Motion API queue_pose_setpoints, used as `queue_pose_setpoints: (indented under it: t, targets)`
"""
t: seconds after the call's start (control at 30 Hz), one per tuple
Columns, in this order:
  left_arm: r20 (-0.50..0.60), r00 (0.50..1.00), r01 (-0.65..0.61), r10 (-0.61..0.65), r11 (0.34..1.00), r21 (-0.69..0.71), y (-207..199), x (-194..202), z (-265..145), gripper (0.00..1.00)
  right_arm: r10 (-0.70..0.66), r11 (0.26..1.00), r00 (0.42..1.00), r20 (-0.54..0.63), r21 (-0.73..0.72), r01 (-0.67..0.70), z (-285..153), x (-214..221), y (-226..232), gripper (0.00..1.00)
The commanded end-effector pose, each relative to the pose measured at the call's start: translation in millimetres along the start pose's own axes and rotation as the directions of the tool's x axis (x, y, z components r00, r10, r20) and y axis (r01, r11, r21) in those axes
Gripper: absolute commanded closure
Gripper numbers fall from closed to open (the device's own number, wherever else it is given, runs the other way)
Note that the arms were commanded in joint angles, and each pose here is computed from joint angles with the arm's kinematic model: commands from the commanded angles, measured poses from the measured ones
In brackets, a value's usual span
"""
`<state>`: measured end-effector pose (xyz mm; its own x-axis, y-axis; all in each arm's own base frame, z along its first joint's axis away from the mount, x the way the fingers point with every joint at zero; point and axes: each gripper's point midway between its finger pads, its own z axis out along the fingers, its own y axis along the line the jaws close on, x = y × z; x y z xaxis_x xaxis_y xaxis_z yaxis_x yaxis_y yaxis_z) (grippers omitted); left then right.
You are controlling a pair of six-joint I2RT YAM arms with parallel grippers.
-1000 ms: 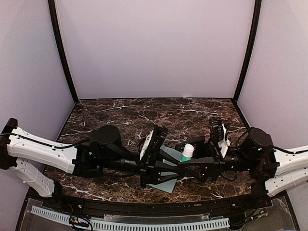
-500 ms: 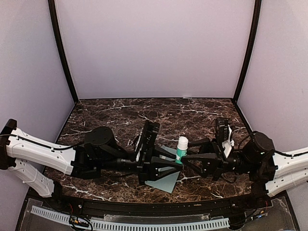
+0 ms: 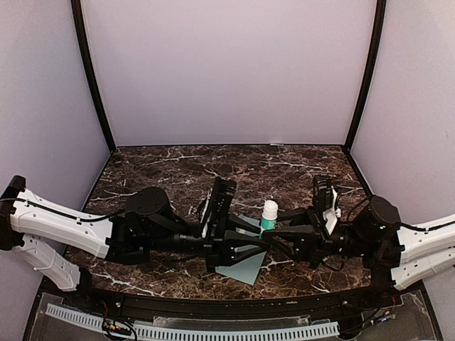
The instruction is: Place the letter into the envelope and seal it
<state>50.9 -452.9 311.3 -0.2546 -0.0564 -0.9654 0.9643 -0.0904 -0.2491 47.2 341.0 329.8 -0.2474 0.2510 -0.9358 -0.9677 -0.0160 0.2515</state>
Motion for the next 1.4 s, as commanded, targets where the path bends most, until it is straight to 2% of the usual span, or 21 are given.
queue_pose_setpoints:
  t: [0.0,0.07,0.2,0.27,0.33,0.4,0.43,0.47,0.53,0.6,0.67,0.93,1.03,1.27,1.37]
  targets:
    - [0.046,0.999,-0.014,0.013,1.0,0.01,-5,-17,1,1.0,-0.003,1.0,1.0,0.023,-0.015,0.004,4,-10,3,0.73]
    - [0.044,0.999,-0.013,0.013,1.0,0.01,-5,-17,1,1.0,-0.002,1.0,1.0,0.017,-0.02,0.003,5,-8,3,0.79]
    - [0.034,0.999,-0.012,0.012,1.0,0.004,-3,-15,3,1.0,-0.001,1.0,1.0,-0.001,-0.029,0.001,7,-4,4,0.98]
    - [0.031,0.999,-0.012,0.012,1.0,-0.004,-2,-15,2,0.99,-0.002,1.0,1.0,-0.006,-0.025,0.002,7,-2,3,1.0]
    - [0.026,1.0,-0.01,0.01,1.0,-0.015,-1,-14,0,0.92,-0.008,1.0,1.0,-0.008,-0.013,0.008,8,-2,1,1.0]
    - [0.011,1.0,-0.009,0.01,1.0,-0.028,1,-11,-2,0.8,-0.018,1.0,1.0,-0.019,0.003,0.018,8,-2,-1,1.0]
    - [-0.008,1.0,-0.007,0.007,0.999,-0.039,3,-6,-3,0.69,-0.026,1.0,0.999,-0.026,0.016,0.026,7,-2,-3,1.0]
    - [-0.013,1.0,-0.009,0.008,0.999,-0.045,3,-5,-6,0.62,-0.032,0.999,0.999,-0.041,0.033,0.034,6,0,-6,1.0]
    - [-0.039,0.999,-0.01,0.008,0.998,-0.064,5,0,-12,0.43,-0.052,0.996,0.997,-0.057,0.064,0.056,3,0,-10,1.0]
    - [-0.057,0.998,-0.013,0.008,0.996,-0.086,7,3,-19,0.3,-0.068,0.992,0.995,-0.078,0.101,0.076,-3,1,-16,1.0]
    - [-0.07,0.997,-0.018,0.01,0.993,-0.114,8,2,-28,0.24,-0.081,0.987,0.991,-0.106,0.133,0.095,-9,5,-21,1.0]
    - [-0.183,0.983,-0.041,-0.005,0.968,-0.246,22,-4,-41,0.2,-0.101,0.978,0.975,-0.198,0.157,0.134,-17,18,-26,1.0]
    - [-0.206,0.978,-0.04,-0.016,0.964,-0.265,24,-14,-34,0.2,-0.11,0.977,0.965,-0.24,0.154,0.149,-14,23,-27,1.0]
    - [-0.281,0.956,-0.016,-0.078,0.948,-0.317,35,-9,-19,0.21,-0.132,0.976,0.95,-0.285,0.133,0.175,-8,29,-27,1.0]
    - [-0.285,0.954,-0.004,-0.092,0.947,-0.32,37,-7,-13,0.25,-0.135,0.975,0.946,-0.294,0.129,0.179,-5,31,-27,1.0]
